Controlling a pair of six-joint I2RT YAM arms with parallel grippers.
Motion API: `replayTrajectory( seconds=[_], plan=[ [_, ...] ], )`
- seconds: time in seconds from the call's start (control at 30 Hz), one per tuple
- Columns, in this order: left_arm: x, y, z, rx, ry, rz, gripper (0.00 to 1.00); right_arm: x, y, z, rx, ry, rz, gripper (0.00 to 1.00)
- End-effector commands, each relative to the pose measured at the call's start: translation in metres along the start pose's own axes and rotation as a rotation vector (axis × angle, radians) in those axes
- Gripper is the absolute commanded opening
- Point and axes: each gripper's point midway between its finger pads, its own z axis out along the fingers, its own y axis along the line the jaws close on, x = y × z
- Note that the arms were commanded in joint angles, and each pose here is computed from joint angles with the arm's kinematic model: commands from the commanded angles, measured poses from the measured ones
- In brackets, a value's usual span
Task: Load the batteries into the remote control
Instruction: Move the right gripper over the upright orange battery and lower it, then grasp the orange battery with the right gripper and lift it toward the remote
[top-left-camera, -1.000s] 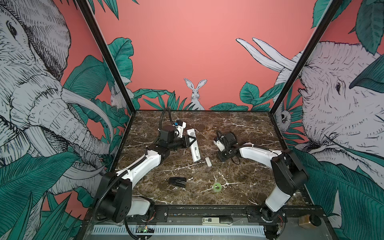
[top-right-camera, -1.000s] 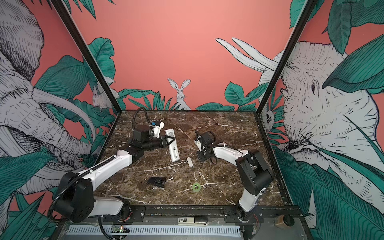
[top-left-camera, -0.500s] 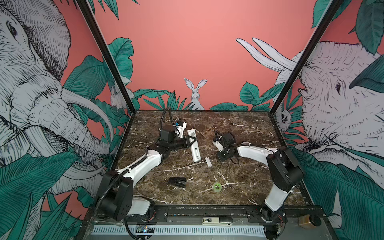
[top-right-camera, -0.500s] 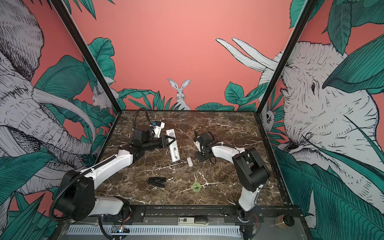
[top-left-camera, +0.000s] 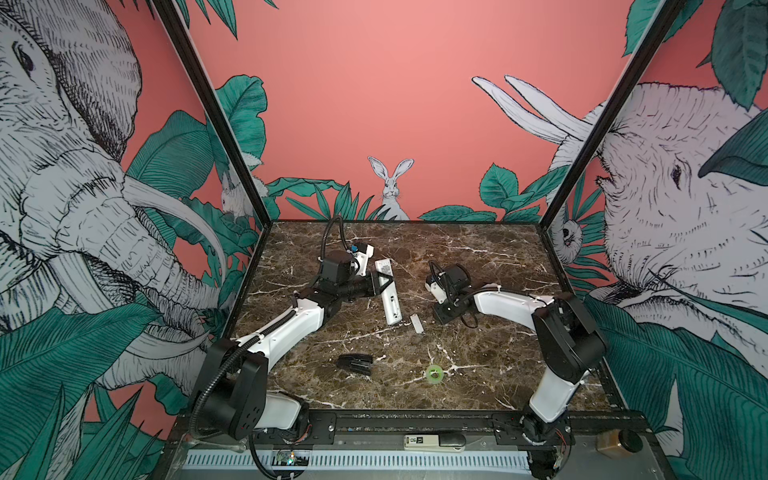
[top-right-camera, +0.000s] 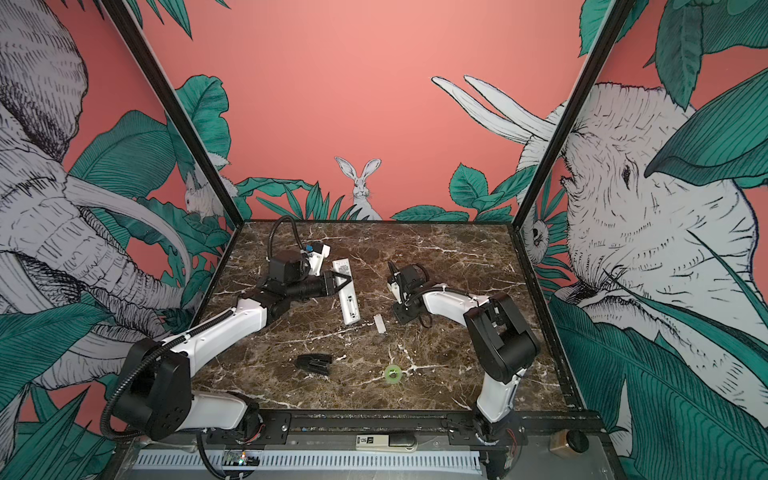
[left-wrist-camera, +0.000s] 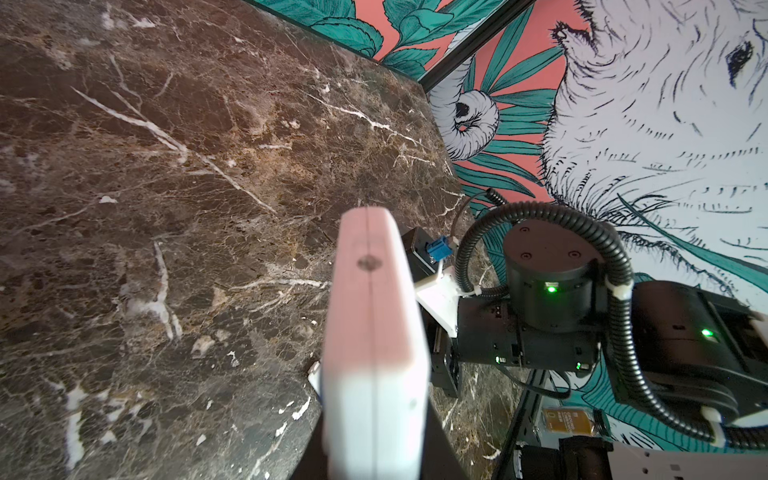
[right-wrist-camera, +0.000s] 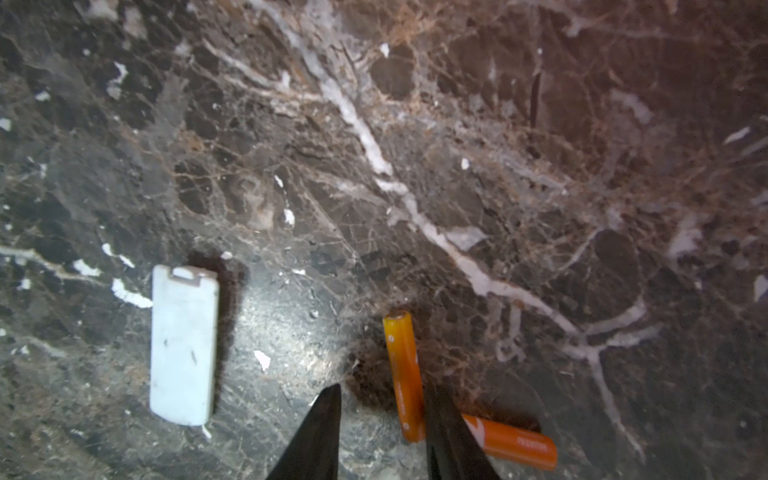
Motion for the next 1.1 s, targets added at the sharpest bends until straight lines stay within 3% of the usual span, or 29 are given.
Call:
replayTrajectory(
  seconds=[0.0,0.7,1.07],
  plan=[
    [-0.014,-0.011,-0.003,0.034,-0.035,0.025,0.0,0.005,-0.003,0.004,0.01,0.029,0.0,0.35],
    [-0.012,-0.008,-0.002,0.034,-0.037,0.02,0.0,0.017,-0.006,0.01,0.023,0.06,0.008,0.27],
    [-0.012,-0.009,-0.002,0.049,-0.051,0.019,0.0,0.014,-0.005,0.006,0.019,0.044,0.004,0.15]
  ],
)
